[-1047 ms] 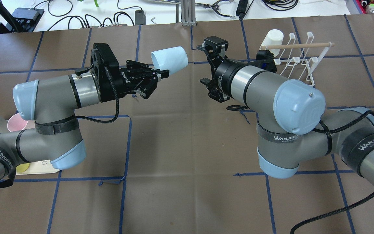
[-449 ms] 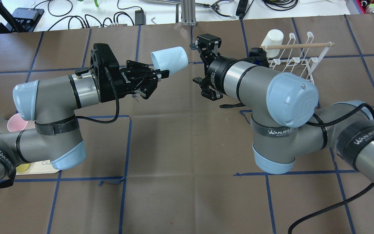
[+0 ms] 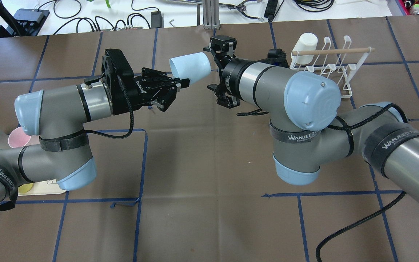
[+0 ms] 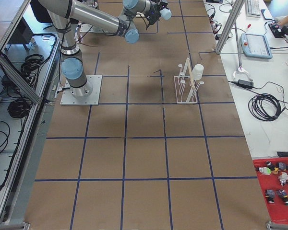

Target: Transfer IKEA cup to right arm and place on rack

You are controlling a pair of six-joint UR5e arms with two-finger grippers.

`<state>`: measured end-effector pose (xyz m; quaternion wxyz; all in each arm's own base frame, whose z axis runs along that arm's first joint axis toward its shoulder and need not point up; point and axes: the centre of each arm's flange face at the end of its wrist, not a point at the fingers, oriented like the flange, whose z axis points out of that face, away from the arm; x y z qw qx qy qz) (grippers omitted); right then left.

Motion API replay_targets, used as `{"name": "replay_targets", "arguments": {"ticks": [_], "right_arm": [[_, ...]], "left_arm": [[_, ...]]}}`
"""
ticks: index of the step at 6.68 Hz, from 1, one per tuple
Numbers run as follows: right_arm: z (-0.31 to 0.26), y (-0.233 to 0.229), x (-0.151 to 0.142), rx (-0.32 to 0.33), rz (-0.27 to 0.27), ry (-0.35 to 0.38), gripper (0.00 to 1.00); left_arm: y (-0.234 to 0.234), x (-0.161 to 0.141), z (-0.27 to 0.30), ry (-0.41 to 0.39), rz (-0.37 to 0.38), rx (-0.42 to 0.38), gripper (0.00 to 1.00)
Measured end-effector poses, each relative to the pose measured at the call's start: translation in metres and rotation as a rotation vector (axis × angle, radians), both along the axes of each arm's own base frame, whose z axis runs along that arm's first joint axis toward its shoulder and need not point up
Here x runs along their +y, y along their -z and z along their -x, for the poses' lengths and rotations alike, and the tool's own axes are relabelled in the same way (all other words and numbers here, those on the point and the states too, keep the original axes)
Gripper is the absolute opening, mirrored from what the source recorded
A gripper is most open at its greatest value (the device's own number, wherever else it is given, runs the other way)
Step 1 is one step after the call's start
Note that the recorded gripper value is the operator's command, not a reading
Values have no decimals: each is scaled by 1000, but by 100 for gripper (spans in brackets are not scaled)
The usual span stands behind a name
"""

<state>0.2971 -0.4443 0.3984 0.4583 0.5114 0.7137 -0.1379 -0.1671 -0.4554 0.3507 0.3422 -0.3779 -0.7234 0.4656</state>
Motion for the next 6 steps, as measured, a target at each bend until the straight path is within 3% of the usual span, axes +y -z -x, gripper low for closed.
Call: {"name": "replay_targets", "arguments": {"ticks": [6], "right_arm": [[-19,14,-17,8,-23,-21,93]], "left_arm": [[0,0,1,2,0,0,6]]}}
